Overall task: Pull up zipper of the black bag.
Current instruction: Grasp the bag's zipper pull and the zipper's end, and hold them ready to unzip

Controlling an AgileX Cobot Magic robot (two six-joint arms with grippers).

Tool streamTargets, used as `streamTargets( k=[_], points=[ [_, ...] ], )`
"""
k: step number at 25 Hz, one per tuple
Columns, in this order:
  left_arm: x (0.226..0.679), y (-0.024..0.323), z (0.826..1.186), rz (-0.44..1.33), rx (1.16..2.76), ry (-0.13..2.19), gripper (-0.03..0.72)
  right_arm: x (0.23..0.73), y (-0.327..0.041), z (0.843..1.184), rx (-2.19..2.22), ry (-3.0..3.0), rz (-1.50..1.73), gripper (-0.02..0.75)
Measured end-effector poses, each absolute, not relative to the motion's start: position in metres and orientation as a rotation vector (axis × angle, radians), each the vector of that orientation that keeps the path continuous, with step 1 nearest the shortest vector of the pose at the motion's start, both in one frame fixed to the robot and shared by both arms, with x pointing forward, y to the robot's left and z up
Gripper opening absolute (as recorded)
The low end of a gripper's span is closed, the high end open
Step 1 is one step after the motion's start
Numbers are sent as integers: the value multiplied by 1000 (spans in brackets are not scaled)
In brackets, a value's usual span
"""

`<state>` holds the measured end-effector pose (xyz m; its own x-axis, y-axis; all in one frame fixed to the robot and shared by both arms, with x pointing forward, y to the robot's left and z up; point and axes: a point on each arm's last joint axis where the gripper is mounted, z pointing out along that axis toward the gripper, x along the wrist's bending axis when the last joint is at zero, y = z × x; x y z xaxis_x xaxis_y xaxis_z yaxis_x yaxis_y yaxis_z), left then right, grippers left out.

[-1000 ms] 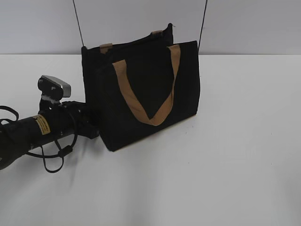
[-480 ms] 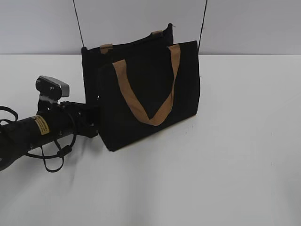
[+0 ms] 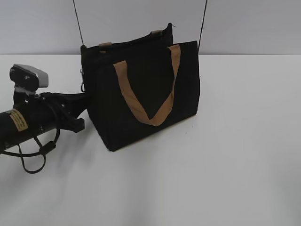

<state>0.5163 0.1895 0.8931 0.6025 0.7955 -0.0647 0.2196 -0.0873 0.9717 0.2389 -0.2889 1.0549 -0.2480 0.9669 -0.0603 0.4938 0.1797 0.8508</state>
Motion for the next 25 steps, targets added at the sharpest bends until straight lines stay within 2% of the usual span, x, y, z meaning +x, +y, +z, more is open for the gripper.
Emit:
streamTargets(
  k=[8,14,25],
  points=[
    [511,196,945,791,1660,749,13,271,-271,1084,1307,2058,1030,343],
    [501,204,975,930,1726,687,13,295,-262,1090,1222,2116,1101,343],
    [479,216,1017,1042,1751,668,11,346,-239,1095,1134,2163,1386,343]
  ],
)
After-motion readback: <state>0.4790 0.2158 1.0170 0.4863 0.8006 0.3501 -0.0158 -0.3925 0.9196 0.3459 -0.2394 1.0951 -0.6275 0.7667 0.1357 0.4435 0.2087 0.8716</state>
